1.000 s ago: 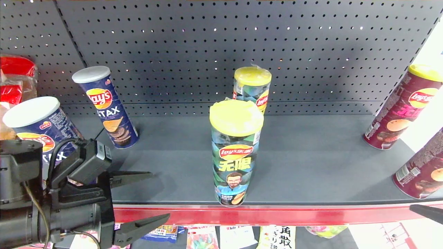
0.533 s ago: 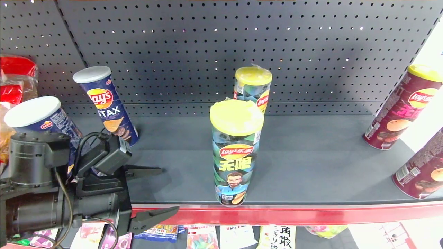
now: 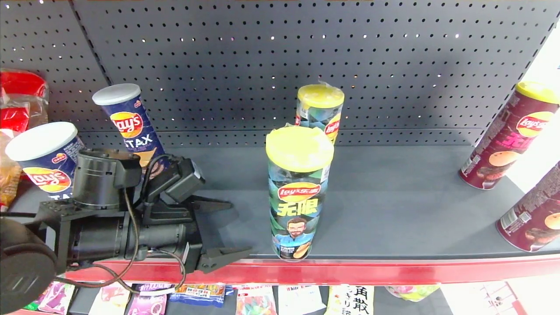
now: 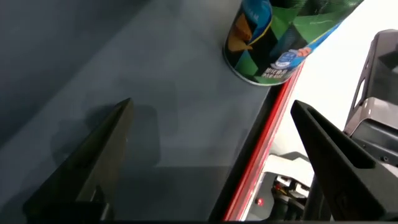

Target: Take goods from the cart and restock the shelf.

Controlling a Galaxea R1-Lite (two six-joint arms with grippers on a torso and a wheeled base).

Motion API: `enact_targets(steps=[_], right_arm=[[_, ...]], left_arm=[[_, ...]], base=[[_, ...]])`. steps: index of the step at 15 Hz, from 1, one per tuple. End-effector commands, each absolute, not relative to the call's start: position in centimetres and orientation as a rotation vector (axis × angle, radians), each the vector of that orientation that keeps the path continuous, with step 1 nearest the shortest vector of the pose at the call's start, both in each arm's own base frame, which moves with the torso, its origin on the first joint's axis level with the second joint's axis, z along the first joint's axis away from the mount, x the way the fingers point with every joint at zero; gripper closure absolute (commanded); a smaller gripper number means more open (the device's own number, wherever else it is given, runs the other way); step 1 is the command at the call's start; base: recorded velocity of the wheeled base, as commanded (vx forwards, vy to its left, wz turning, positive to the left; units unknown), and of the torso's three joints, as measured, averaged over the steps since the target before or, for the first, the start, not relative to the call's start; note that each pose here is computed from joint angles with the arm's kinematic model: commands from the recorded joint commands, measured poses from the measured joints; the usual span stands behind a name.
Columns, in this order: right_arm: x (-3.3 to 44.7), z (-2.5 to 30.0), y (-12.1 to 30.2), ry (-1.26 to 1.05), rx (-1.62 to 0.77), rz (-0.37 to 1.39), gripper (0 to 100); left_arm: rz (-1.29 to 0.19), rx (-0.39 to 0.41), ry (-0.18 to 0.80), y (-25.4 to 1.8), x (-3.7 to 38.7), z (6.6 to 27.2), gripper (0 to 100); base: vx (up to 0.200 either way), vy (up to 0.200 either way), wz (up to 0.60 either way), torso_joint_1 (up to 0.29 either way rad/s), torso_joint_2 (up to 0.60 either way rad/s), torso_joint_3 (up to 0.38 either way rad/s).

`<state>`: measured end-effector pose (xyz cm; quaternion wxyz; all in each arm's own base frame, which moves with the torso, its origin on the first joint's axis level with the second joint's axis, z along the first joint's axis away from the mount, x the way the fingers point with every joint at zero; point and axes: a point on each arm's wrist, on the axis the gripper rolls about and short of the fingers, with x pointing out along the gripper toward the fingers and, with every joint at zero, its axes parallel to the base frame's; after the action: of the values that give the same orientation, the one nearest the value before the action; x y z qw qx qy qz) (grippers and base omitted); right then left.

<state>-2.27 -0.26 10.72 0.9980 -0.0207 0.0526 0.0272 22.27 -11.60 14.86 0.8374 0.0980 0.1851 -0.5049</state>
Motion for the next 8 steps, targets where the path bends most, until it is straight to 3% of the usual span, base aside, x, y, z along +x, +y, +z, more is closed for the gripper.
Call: enact_targets(steps=[1,4,8], right_arm=[[-2.5,10.2,-0.3,0.088,-0.04,0.055,0],[-1.7,8.4,-0.2,0.074,-0.044,0.064,0],[-1.6,8.4,0.1,0.037,-0.084,0.186,0]], left_arm=[[-1.077,0.207,0.41,-12.1,22.7,14.4,0],[-1.077,0.208,0.407,-12.1,22.9,14.5,0],[-1.077,0.207,0.408,-12.1,22.9,14.4,0]], base=[[0.0,0.0,0.0,0.0,0.0,0.0],[0.0,0.0,0.0,0.0,0.0,0.0],[0.0,0.0,0.0,0.0,0.0,0.0]])
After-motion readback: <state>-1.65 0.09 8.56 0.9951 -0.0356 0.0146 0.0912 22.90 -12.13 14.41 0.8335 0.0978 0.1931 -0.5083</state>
